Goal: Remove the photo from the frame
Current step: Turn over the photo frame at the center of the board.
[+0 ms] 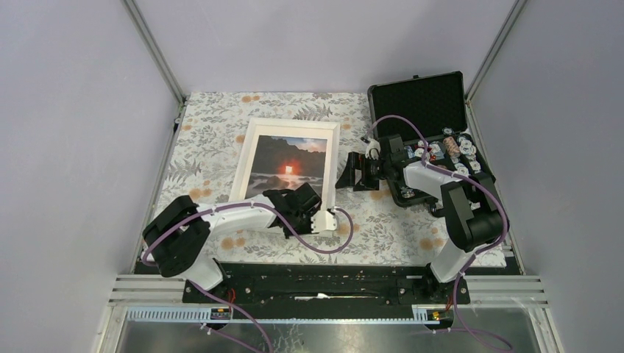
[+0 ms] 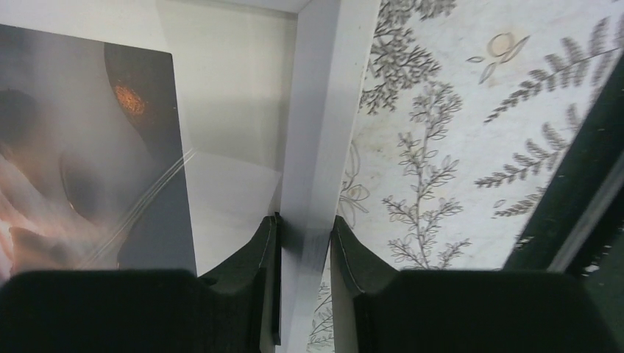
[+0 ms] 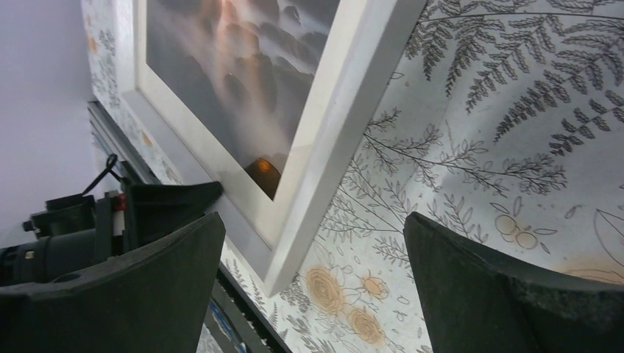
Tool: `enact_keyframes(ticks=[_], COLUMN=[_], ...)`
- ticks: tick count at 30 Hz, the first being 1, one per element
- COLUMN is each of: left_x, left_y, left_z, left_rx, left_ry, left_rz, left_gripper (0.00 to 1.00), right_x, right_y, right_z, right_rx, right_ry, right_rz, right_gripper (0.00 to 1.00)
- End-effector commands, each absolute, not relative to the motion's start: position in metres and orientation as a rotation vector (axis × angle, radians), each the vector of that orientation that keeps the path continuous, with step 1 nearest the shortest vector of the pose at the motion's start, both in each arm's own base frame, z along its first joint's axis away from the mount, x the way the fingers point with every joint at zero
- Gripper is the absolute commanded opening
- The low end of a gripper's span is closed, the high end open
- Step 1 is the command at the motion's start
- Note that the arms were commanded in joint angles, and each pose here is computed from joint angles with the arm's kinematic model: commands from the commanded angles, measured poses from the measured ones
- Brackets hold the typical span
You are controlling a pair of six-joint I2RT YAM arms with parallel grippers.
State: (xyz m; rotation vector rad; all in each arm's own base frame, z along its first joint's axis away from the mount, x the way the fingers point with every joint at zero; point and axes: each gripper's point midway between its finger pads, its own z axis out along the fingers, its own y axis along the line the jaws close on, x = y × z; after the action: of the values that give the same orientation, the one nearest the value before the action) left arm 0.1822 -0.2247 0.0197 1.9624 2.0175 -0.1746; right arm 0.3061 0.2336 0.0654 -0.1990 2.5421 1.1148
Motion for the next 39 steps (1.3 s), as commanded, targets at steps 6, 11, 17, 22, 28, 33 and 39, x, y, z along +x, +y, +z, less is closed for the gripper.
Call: enact_keyframes(ticks=[6,11,17,22,28,33,39], left_x=[0.175,0.175,0.174,0.178,0.182,0.185,0.183], left_y=[-0.27,-0.272,-0.279,-0.281,-0.287,-0.291,-0.299], left_z=[0.078,0.086,0.1,0.106,0.121,0.129,0.129], left_rx=[1.762,1.737,1.714,1.682,1.618,1.591,1.574], left_ry=[1.967,1.955,1.921,1.914,1.888,1.877,1.89], left_rz=[-0.467,-0.493,-0.549,-0.567,-0.632,-0.66,-0.716], left_gripper=[0.0,0.0,0.0,0.0,0.0,0.0,0.0], right_x=[0.311,0.309,0.307,0.296,0.289,0.28,0.273], right_y=[0.251,0.256,0.27,0.281,0.291,0.298,0.307], right_z=[0.067,0.059,0.062,0.068,0.075,0.079,0.082], right_rx=[-0.058,-0.015,0.058,0.122,0.141,0.19,0.21], right_ry=[2.57,2.609,2.594,2.564,2.546,2.532,2.53], right_rz=[1.289,1.352,1.532,1.683,1.769,1.849,1.921], right_gripper=[1.0,1.0,0.98,0.86,0.81,0.79,0.77])
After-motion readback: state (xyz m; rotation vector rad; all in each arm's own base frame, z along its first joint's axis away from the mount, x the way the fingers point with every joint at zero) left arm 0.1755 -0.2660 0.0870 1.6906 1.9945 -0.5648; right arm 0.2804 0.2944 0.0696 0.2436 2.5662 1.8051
